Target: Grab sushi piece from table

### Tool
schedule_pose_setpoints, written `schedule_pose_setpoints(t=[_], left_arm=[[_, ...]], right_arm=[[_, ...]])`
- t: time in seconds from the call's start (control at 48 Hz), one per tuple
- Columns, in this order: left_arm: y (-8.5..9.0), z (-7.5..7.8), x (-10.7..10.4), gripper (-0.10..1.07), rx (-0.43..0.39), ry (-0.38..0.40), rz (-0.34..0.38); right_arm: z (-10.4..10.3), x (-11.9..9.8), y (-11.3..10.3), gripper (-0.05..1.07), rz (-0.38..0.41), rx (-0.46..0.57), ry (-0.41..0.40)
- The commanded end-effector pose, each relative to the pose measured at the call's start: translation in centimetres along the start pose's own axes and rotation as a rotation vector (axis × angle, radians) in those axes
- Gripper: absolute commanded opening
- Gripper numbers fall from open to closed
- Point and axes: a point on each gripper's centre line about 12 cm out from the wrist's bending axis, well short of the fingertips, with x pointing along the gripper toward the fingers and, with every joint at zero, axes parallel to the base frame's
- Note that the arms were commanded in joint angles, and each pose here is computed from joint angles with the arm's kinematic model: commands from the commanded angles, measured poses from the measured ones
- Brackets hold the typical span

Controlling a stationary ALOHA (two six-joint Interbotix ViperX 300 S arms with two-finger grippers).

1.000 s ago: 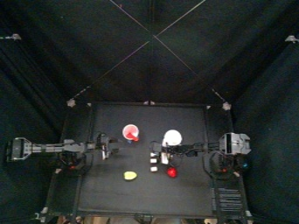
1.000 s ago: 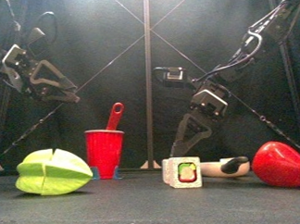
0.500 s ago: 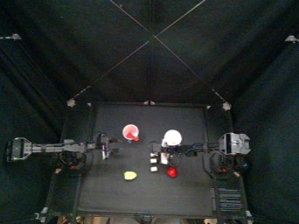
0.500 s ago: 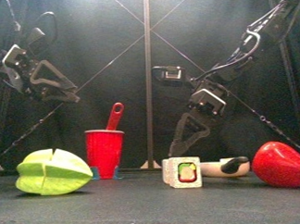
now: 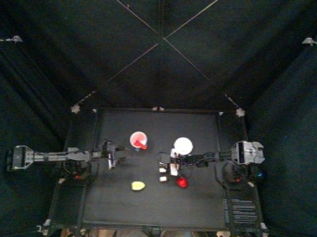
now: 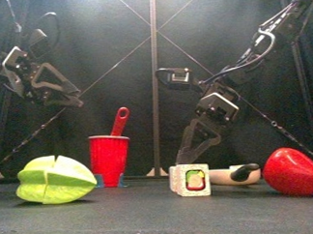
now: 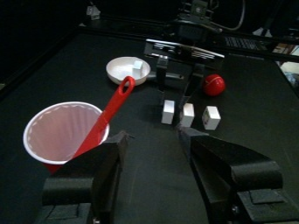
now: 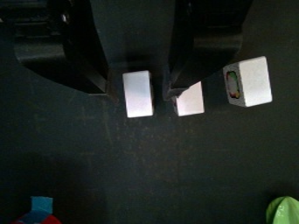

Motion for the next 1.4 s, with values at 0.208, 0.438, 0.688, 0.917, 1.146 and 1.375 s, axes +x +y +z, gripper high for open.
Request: schedule_pose_setpoints(t=[0.208, 0.438, 0.688, 0.917, 1.146, 1.375], left_arm=[[0.0, 0.6, 0.2, 0.86, 0.001, -0.018, 0.001], [0.0, 0.6, 0.2, 0.86, 0.001, -0.017, -0.001], [0.0, 0.5, 0.2, 0.86, 0.001, -0.015, 0.001], [0.0, 0.5, 0.2, 0.86, 0.001, -0.015, 0.001], [0.1, 0.5, 0.1, 0.86, 0.000, -0.017, 0.004], [0.1, 0.4, 0.1, 0.86, -0.002, -0.014, 0.006]], right_arm=[[1.0, 0.3, -0.3, 0.80, -0.004, 0.010, -0.023], [1.0, 0.6, -0.3, 0.67, -0.005, 0.011, -0.012], [1.2, 0.3, -0.6, 0.49, -0.012, 0.033, -0.013], [2.0, -1.8, -1.2, 0.49, -0.021, 0.082, -0.071], [2.0, -3.7, -1.6, 0.49, -0.024, 0.107, -0.146], [1.3, -4.6, -2.4, 0.49, -0.035, 0.135, -0.205]])
